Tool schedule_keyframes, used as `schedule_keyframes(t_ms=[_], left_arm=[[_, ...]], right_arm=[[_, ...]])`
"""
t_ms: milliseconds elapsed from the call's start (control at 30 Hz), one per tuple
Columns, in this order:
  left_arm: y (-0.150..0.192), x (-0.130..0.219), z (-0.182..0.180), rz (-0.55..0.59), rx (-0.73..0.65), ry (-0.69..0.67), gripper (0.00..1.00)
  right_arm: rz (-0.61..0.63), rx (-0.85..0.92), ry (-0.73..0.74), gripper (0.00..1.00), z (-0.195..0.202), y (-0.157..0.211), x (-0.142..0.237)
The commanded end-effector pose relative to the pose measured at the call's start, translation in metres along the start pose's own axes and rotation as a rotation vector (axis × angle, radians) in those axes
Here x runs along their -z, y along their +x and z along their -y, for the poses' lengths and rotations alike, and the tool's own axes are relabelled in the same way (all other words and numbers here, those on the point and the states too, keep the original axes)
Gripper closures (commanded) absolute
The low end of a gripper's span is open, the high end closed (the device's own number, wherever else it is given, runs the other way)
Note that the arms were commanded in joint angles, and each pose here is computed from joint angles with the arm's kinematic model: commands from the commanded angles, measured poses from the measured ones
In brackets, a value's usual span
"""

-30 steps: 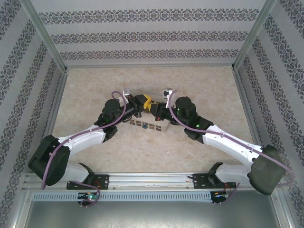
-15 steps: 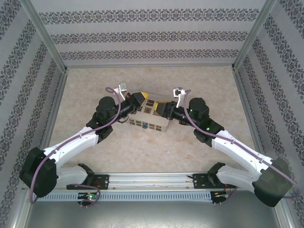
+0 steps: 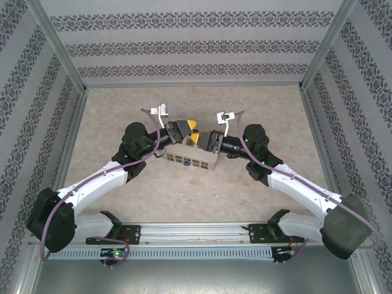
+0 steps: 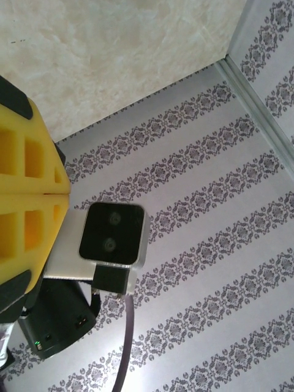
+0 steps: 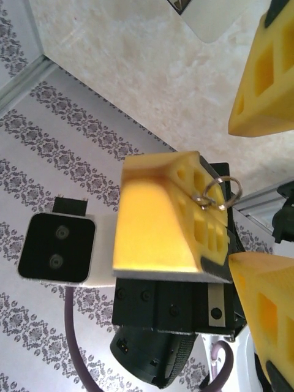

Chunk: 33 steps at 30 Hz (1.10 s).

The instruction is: Unlock the padlock with the key

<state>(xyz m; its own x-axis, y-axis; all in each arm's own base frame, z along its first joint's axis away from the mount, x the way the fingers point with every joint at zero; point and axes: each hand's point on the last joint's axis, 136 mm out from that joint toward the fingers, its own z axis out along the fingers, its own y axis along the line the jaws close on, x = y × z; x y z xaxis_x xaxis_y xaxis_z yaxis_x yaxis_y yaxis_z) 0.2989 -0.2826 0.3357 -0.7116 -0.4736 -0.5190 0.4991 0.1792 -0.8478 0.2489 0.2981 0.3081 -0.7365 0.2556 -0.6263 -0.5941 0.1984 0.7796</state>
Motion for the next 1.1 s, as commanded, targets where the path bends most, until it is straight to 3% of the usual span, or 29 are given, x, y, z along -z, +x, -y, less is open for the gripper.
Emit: schedule_keyframes(t_ms=[0,500,733,767,933,1067], left_arm=[[-0.011,0.001,0.027,0.017,-0.076,0.095,1.0],[-0.002,0.0,0.029,-0.036,-0.09,0.123,1.0],[0.006,-0.001,0.035,-0.089,-0.113,0.151,1.0],[0.007,-0.001,0.034,-0.096,-0.116,0.148,0.95],[-0.008,0.011,0.028,-0.059,-0.116,0.106,0.65],[-0.028,0.03,0.022,0.001,-0.107,0.026,0.49]], right_arm=[[0.014,0.035,-0.087,0.52,-0.025,-0.013,-0.004],[0.058,0.042,-0.083,0.69,-0.025,-0.024,-0.003],[0.078,0.041,-0.067,0.96,-0.021,-0.029,-0.002],[0.08,0.045,-0.065,1.0,-0.021,-0.029,-0.001],[0.053,0.082,0.02,1.0,-0.003,-0.017,0.004],[-0.006,0.186,0.157,1.0,0.017,0.001,0.012]])
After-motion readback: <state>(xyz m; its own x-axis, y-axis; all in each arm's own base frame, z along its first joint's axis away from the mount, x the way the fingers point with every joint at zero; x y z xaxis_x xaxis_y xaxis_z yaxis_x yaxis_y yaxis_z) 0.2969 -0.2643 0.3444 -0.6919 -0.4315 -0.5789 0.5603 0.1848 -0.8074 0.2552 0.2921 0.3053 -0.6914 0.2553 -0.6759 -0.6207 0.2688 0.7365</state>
